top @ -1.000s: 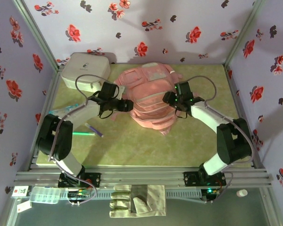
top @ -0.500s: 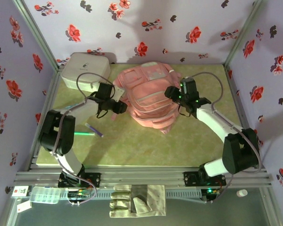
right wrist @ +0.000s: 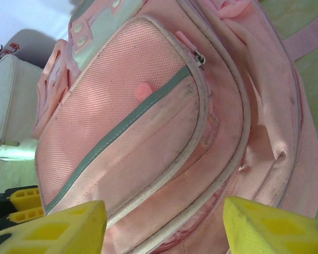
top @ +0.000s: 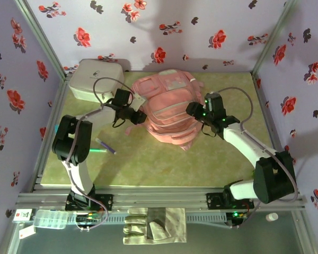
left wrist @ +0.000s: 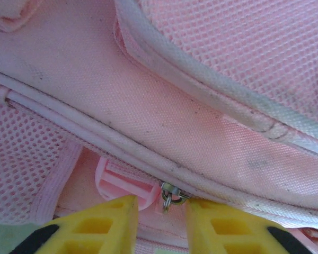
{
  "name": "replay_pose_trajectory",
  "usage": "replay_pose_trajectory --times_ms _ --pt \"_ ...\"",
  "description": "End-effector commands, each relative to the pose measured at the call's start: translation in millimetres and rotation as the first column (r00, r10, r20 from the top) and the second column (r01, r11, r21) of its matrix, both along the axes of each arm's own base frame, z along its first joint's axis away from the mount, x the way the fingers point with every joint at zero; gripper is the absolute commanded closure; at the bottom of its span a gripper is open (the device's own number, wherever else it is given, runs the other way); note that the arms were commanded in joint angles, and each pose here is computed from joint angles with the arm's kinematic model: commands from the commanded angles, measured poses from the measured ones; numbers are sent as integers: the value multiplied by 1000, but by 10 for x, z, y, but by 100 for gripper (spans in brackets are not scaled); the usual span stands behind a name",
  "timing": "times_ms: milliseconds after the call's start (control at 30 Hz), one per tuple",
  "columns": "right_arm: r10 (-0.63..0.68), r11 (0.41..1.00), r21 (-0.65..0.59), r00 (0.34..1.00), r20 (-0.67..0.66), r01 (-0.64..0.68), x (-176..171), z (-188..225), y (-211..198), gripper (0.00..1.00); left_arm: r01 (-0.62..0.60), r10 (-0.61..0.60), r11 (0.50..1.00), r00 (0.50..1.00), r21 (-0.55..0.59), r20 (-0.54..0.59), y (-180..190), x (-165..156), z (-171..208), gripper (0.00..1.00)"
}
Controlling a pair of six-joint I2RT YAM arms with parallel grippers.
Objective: Pack the student bag
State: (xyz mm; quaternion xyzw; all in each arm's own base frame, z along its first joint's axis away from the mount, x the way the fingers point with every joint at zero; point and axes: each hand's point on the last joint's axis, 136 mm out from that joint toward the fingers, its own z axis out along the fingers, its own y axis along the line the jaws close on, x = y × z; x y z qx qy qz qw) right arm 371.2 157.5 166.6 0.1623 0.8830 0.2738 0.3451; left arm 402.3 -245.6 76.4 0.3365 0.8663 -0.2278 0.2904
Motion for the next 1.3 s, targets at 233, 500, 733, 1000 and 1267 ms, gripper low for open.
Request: replay_pose_trajectory --times_ms 233,500,733,1000,1267 --pt "-6 999 54 1000 -19 7 -37 -73 31 41 79 -80 995 997 -52 -6 -123 47 49 91" --pt "20 997 76 995 -100 -12 -107 -346 200 40 51 -53 996 998 -76 -32 -91 -71 100 100" --pt "48 993 116 987 -153 -30 -134 -523 505 39 40 -45 996 998 -81 -54 -51 -251 71 100" --pt "57 989 142 985 -162 -34 -142 -628 767 46 72 -78 994 994 -82 -79 -170 -487 80 100" --pt "14 987 161 991 -133 8 -49 -584 835 56 170 -178 982 978 -76 -108 -466 -904 112 100"
